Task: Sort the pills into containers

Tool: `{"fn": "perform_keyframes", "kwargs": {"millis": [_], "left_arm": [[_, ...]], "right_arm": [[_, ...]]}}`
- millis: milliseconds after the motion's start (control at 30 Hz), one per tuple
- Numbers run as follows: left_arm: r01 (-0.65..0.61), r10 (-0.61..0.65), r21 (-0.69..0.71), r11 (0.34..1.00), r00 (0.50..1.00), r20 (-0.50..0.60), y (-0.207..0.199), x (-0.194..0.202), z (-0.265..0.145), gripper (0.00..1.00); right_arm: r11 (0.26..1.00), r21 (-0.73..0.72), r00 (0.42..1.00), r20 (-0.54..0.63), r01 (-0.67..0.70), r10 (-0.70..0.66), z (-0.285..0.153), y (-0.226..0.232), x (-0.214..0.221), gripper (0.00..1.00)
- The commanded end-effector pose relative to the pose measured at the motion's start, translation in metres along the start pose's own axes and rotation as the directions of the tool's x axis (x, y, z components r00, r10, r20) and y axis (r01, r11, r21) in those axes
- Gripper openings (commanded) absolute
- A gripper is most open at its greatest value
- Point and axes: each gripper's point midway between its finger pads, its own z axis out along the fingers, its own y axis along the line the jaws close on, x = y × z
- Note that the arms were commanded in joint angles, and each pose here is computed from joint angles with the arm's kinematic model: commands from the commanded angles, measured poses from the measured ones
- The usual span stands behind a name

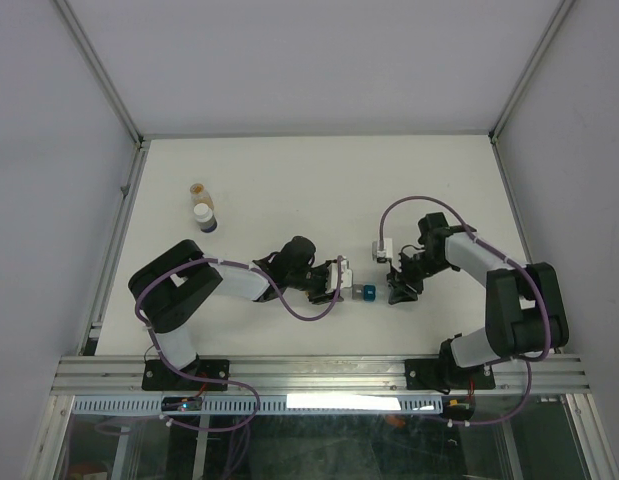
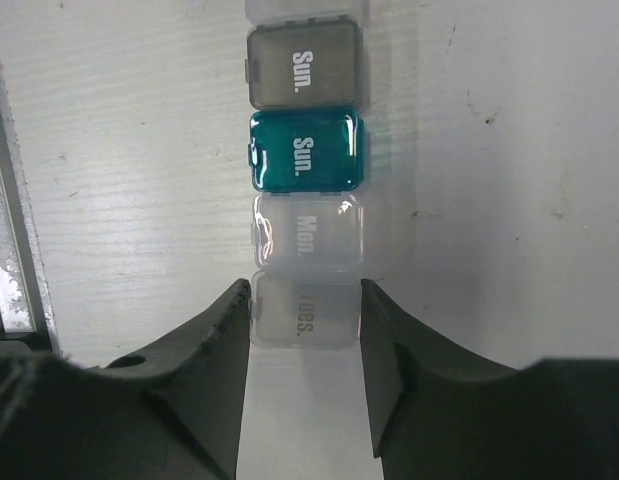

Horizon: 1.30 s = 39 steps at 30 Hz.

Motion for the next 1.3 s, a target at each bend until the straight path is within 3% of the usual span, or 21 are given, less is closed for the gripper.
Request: {"fn": "perform_keyframes", "kwargs": {"millis": [0,200,367,733,867,1267], "left_arm": [[-0.035,0.035,0.024,0.999,0.999,-0.013,-0.008,0.004,0.001,0.21],[-0.035,0.035,0.029,0.999,0.999,-0.012,-0.009,0.003,0.002,0.2],[-0.036,0.036,0.027,0.999,0.999,-0.018,-0.008,0.003,0.002,0.21],[-0.033,0.034,0.028,0.999,0.999,-0.019,-0.007,0.002,0.002,0.21],[-0.033,0.033,0.028,0.999,0.999,-0.022,-0.008,0.002,0.002,0.21],[-0.035,0.035,0.03,0.999,0.999,-0.02,-0.007,0.001,0.003,0.22]], "right_arm": [[0.999,0.001,0.998,0.045,-0.054,0.054,-0.006,-0.004,-0.011,0.31],[0.986,0.137,0.996,0.025,-0.092,0.09,-0.014,-0.026,-0.007,0.54],[0.965,0.257,0.997,0.06,-0.058,0.044,-0.03,-0.037,-0.018,0.69],[0.935,0.338,0.993,0.078,-0.106,0.084,-0.038,-0.054,-0.017,0.62],[0.965,0.25,0.992,0.116,-0.074,0.046,-0.038,-0.034,-0.029,0.66],[0.863,0.461,0.978,0.061,-0.206,0.201,-0.044,-0.083,0.0,0.64]]}}
